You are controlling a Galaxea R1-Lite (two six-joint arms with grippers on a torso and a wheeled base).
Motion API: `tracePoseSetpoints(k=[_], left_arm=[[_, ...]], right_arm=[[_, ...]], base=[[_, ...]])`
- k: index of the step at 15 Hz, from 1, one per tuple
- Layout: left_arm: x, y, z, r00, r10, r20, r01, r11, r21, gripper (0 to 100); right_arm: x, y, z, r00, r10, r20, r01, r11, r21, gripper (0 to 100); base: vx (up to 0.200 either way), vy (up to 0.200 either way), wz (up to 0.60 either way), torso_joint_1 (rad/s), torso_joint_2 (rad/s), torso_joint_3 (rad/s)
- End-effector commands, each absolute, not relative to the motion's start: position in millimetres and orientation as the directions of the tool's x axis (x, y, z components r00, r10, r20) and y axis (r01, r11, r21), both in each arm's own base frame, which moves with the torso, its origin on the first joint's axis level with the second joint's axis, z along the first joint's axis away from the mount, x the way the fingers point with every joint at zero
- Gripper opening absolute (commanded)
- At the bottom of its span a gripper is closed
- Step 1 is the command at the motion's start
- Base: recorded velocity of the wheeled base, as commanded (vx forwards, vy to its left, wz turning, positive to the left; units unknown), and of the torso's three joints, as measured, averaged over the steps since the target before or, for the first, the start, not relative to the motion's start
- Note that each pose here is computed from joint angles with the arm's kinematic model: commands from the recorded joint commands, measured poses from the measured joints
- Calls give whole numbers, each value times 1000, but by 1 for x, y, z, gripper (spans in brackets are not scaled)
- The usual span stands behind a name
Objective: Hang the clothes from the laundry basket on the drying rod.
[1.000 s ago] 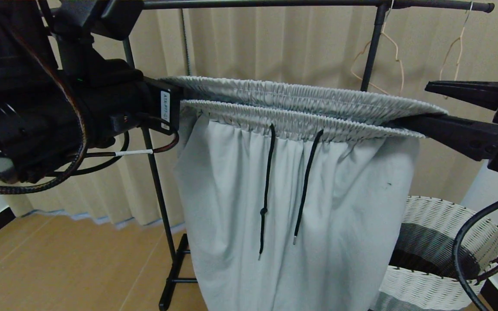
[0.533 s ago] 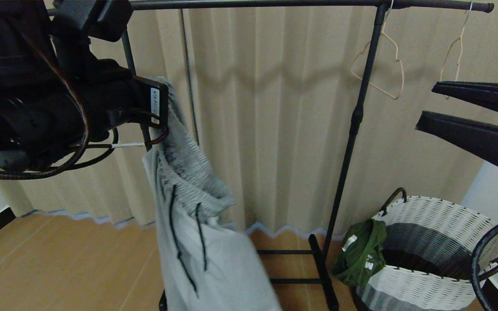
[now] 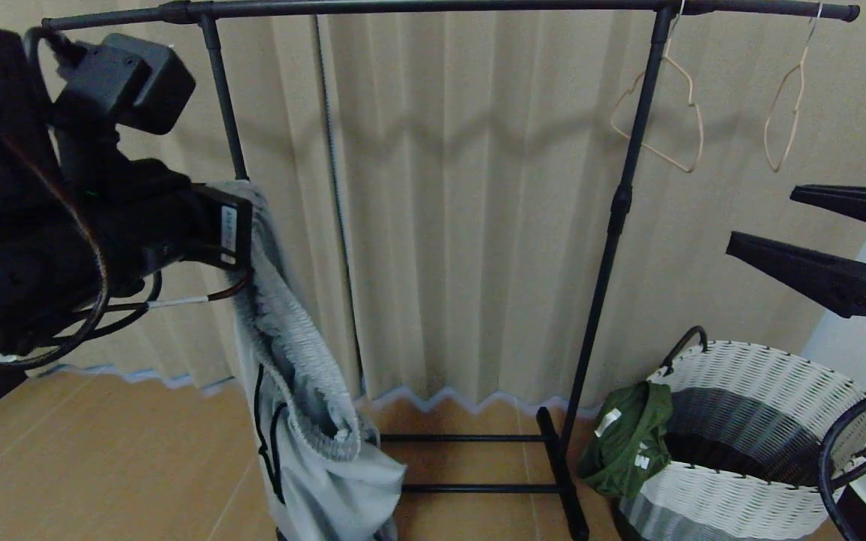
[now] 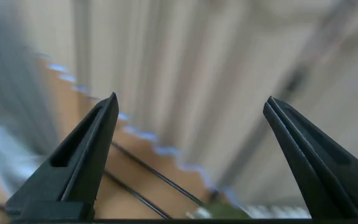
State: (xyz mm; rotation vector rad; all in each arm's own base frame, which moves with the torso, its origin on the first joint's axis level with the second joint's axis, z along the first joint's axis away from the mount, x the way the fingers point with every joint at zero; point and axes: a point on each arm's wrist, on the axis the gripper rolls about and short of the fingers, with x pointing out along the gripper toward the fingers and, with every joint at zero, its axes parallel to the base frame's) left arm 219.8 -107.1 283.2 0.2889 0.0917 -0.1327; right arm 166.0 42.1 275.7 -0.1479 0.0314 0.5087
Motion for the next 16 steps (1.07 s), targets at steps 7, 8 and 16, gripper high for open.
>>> tracePoseSetpoints(k=[7, 8, 16], left_arm=[[172, -30, 245, 985, -12, -173, 57, 965, 255, 0], [170, -27, 243, 984, -2, -176, 47, 966, 255, 0], [138, -18, 238, 991, 21, -136, 13, 968, 251, 0]], right_arm=[[170, -1, 251, 978, 156, -138, -191, 935, -297, 100], [170, -1, 251, 980, 146, -137, -183, 930, -318, 100], [170, -7, 237, 989, 95, -110, -132, 904, -407, 100]], base=[[0, 0, 0, 0, 0, 0], [0, 0, 0, 0, 0, 0], [0, 0, 0, 0, 0, 0]])
